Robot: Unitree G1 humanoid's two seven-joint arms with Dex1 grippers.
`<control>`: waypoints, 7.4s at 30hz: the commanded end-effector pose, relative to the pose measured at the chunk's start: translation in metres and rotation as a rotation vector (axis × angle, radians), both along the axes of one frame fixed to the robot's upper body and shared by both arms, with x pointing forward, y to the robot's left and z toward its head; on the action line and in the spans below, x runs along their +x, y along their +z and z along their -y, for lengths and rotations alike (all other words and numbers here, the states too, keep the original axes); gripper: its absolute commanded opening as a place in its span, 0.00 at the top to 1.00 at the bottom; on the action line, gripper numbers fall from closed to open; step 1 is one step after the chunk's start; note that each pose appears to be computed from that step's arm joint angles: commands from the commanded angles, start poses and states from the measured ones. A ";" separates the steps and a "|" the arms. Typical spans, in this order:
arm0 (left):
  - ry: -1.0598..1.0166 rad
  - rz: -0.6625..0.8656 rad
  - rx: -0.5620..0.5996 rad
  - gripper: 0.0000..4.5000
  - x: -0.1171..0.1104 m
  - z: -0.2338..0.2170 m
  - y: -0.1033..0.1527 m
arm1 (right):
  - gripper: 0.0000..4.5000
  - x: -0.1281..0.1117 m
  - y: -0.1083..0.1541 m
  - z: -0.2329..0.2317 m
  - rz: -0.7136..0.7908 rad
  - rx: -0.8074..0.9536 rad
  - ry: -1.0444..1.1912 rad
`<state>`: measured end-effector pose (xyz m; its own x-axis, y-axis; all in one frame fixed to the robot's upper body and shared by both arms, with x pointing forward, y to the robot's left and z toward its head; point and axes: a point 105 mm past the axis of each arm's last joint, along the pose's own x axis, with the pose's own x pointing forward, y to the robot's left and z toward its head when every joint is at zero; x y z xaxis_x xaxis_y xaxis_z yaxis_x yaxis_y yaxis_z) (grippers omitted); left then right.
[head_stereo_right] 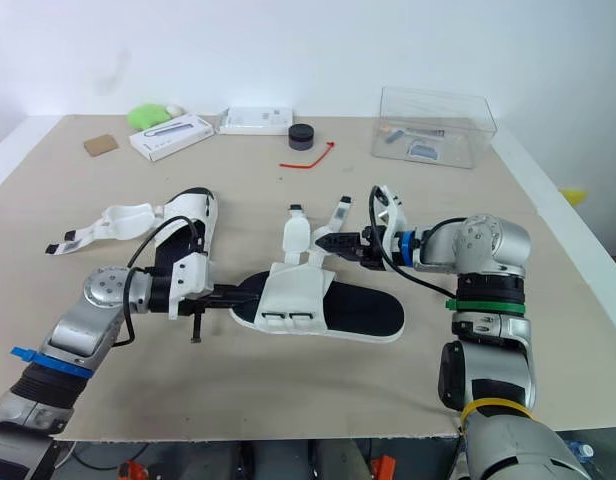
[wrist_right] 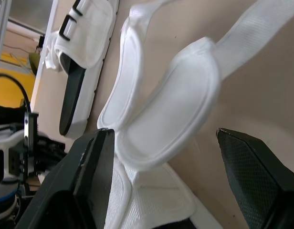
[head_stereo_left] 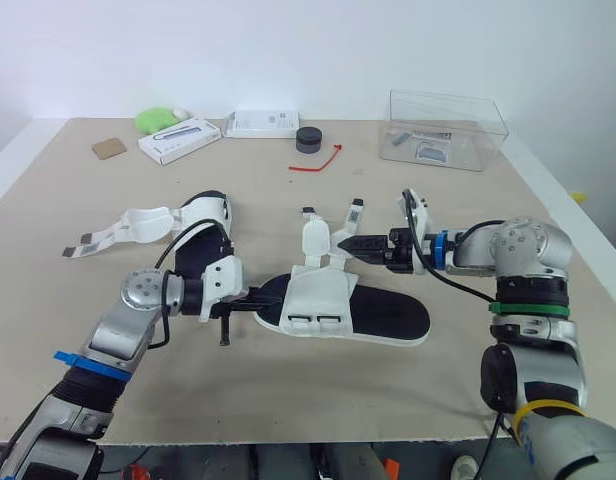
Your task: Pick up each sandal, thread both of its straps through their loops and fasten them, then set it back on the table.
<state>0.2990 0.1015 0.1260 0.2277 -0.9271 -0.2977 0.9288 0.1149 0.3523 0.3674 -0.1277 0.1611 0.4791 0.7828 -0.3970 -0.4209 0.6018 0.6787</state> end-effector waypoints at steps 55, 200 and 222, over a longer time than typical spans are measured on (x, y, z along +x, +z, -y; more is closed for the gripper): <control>-0.002 0.019 -0.023 1.00 -0.008 0.008 0.001 | 0.98 0.026 0.058 -0.036 1.059 -0.177 0.251; 0.036 -0.048 -0.065 1.00 0.013 0.007 -0.002 | 0.98 -0.038 0.061 -0.048 0.283 -0.101 0.370; 0.028 -0.047 -0.052 1.00 0.011 0.006 -0.006 | 0.98 -0.047 0.041 -0.040 0.113 -0.109 0.424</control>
<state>0.3105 0.0959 0.1184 0.2445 -0.9347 -0.2579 0.9433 0.1678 0.2863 0.3211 -0.0858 0.1971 0.1638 0.8762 -0.4532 -0.6992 0.4272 0.5732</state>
